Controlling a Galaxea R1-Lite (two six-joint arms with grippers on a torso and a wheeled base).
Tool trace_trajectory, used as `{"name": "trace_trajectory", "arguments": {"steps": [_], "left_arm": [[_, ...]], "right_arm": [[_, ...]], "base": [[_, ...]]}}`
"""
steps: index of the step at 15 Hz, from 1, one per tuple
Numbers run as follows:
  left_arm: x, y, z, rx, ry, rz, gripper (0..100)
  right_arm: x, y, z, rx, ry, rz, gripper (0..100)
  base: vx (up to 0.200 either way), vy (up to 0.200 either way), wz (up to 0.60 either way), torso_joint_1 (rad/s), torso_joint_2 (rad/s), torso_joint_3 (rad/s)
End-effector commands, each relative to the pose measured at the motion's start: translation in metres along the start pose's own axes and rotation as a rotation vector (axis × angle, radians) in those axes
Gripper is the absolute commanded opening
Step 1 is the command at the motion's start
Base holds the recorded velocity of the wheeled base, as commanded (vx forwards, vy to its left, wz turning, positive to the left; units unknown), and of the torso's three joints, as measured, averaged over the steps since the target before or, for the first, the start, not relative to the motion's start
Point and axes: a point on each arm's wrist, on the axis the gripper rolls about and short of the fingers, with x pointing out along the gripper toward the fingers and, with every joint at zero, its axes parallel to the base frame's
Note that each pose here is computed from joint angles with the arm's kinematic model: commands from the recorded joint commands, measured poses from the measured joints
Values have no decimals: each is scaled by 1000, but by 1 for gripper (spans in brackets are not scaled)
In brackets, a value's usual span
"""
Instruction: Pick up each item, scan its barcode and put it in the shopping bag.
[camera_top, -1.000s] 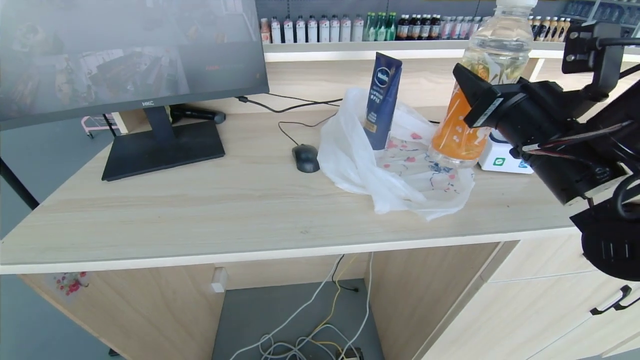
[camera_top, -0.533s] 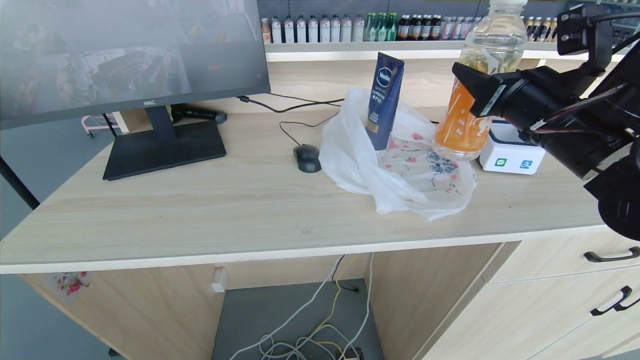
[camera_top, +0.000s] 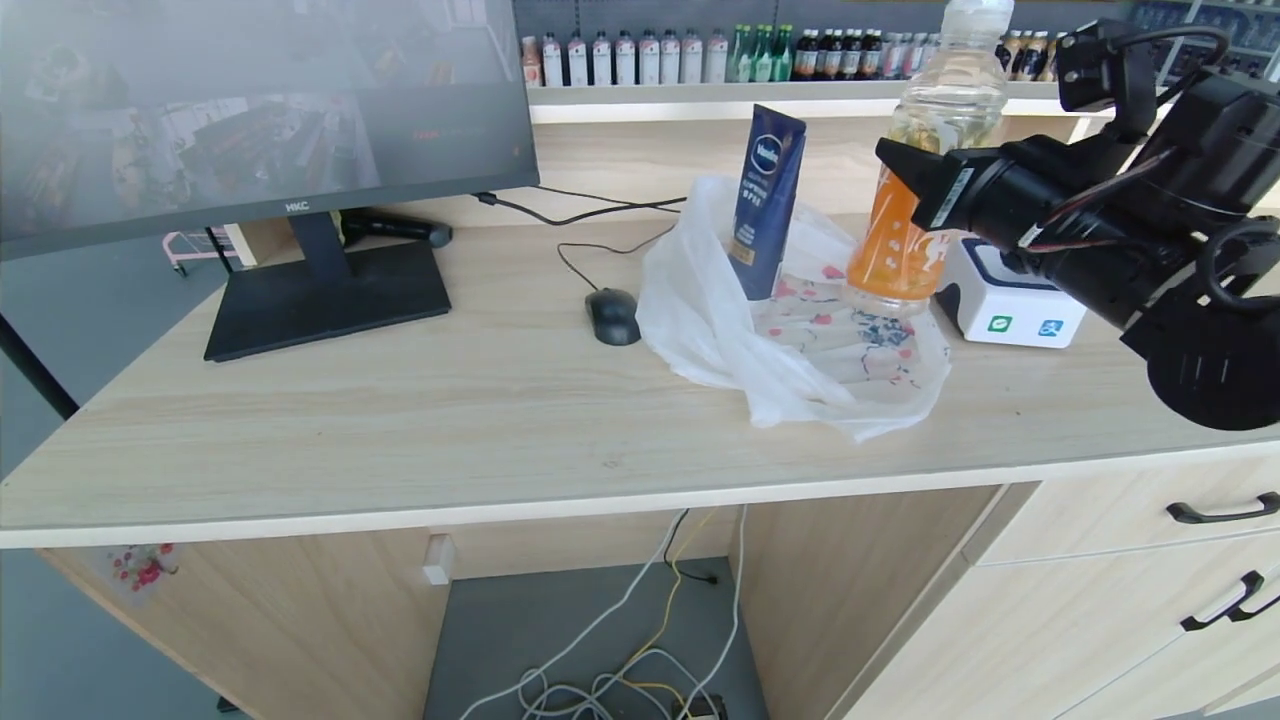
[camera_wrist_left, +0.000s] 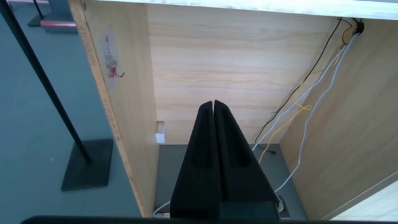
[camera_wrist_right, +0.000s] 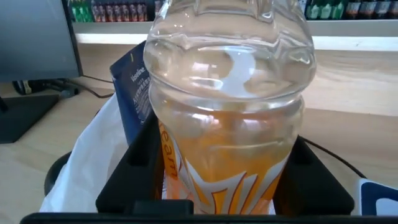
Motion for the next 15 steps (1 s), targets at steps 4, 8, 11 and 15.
{"name": "trace_trajectory", "arguments": {"steps": [4, 8, 11, 15], "left_arm": [[0, 0, 0, 0, 0, 0, 0], [0, 0, 0, 0, 0, 0, 0], [0, 0, 0, 0, 0, 0, 0], [0, 0, 0, 0, 0, 0, 0]], "right_arm": [[15, -3, -25, 5, 46, 0, 0], [20, -4, -35, 8, 65, 0, 0], [27, -5, -40, 15, 65, -1, 0], [31, -6, -46, 13, 71, -4, 0]], "base": [[0, 0, 0, 0, 0, 0], [0, 0, 0, 0, 0, 0], [0, 0, 0, 0, 0, 0], [0, 0, 0, 0, 0, 0]]}}
